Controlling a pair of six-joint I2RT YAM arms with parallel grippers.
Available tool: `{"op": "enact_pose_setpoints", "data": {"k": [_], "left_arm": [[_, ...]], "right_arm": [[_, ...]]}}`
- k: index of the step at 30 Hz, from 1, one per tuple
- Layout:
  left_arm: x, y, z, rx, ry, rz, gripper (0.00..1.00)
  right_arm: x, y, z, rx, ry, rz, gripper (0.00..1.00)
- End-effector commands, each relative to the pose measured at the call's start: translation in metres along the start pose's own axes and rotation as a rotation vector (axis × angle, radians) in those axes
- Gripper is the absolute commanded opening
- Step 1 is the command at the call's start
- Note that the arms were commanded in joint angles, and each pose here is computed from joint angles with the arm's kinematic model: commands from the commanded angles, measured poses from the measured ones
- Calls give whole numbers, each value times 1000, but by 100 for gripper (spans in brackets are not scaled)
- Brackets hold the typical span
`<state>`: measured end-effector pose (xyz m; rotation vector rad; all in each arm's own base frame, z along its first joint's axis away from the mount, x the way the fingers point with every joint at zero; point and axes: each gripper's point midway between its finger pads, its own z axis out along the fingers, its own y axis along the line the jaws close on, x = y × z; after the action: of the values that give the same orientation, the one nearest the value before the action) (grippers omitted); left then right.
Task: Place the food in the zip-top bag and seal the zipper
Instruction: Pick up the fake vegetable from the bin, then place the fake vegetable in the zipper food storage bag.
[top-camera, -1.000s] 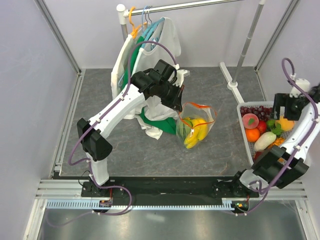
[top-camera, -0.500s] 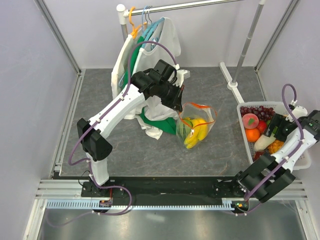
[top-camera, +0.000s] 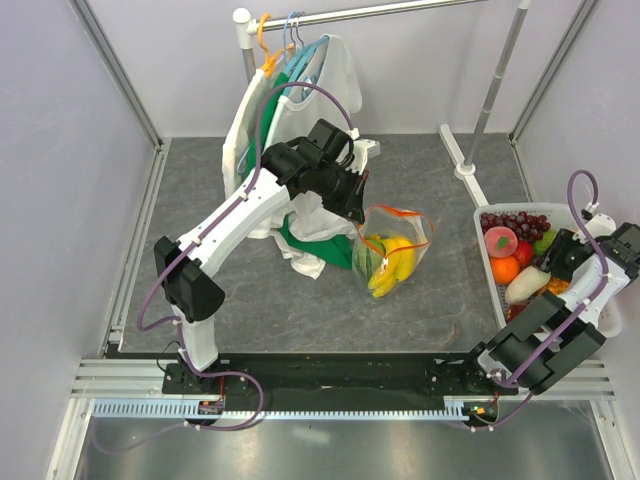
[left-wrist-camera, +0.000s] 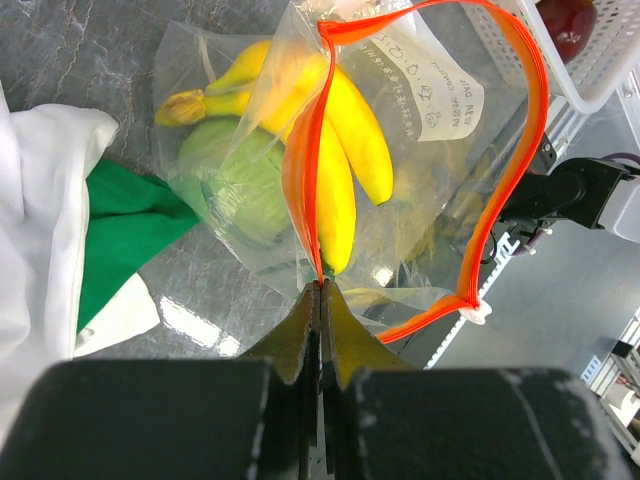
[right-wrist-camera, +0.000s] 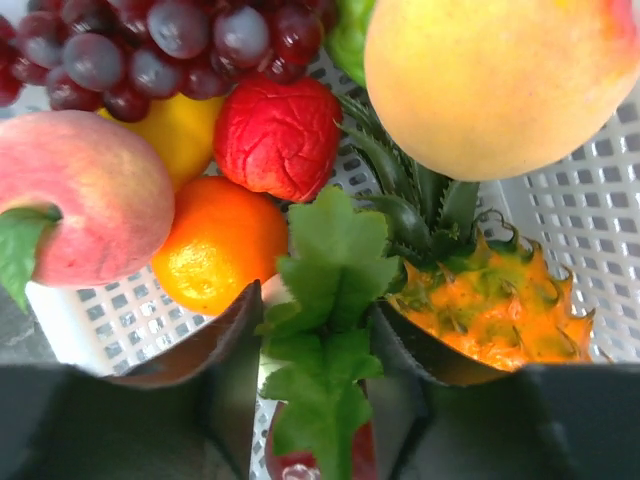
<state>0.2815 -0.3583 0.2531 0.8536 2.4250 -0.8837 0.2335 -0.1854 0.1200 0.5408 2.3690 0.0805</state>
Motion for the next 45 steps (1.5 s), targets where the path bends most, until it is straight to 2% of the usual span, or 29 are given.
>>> {"op": "enact_pose_setpoints", "data": {"k": [1, 3, 4, 9, 12, 16, 18, 19, 20, 22, 24, 25, 27, 30, 32, 36, 39, 45], "left_arm": [[-11, -7, -7, 34, -40, 58, 2], [-11, -7, -7, 35, -39, 56, 2], [-11, -7, -7, 37, -38, 57, 2], [-9, -4, -6, 34, -31, 53, 2], [-9, -2, -6, 36, -29, 47, 2], [-8, 0, -6, 36, -23, 39, 2], [-6, 2, -4, 41, -16, 33, 2], [-6, 2, -3, 42, -13, 30, 2], [-6, 3, -2, 46, -11, 24, 2], [-6, 3, -2, 47, -10, 18, 2], [-6, 2, -1, 52, -8, 17, 2], [-6, 2, 0, 52, -7, 15, 2], [-7, 2, -1, 57, -8, 15, 2], [-6, 1, 0, 61, -5, 14, 2], [-7, 1, -1, 62, -7, 14, 2], [-7, 2, -1, 66, -6, 9, 2], [-7, 1, -1, 67, -7, 7, 2], [-7, 1, -5, 78, -9, 2, 2]], "right_arm": [[-31, 17, -21, -60, -85, -17, 33], [-42, 19, -30, -56, -106, -16, 23], [-48, 21, -36, -54, -123, -18, 14], [-88, 44, -74, -108, -226, -62, 0], [-115, 67, -104, -177, -322, -111, 0], [-146, 118, -153, -360, -460, -198, 0], [-166, 169, -195, -541, -561, -252, 0], [-175, 192, -207, -611, -619, -338, 0], [-173, 211, -222, -678, -620, -289, 0], [-173, 250, -241, -798, -658, -371, 0], [-160, 288, -255, -924, -642, -399, 0], [-162, 297, -259, -939, -658, -407, 0], [-154, 323, -260, -1017, -620, -422, 0], [-140, 347, -238, -1060, -507, -409, 0], [-131, 358, -219, -1046, -454, -397, 0], [-91, 392, -193, -1068, -358, -474, 0], [-63, 403, -169, -1022, -279, -536, 0], [-24, 404, -146, -889, -349, -792, 0]]}}
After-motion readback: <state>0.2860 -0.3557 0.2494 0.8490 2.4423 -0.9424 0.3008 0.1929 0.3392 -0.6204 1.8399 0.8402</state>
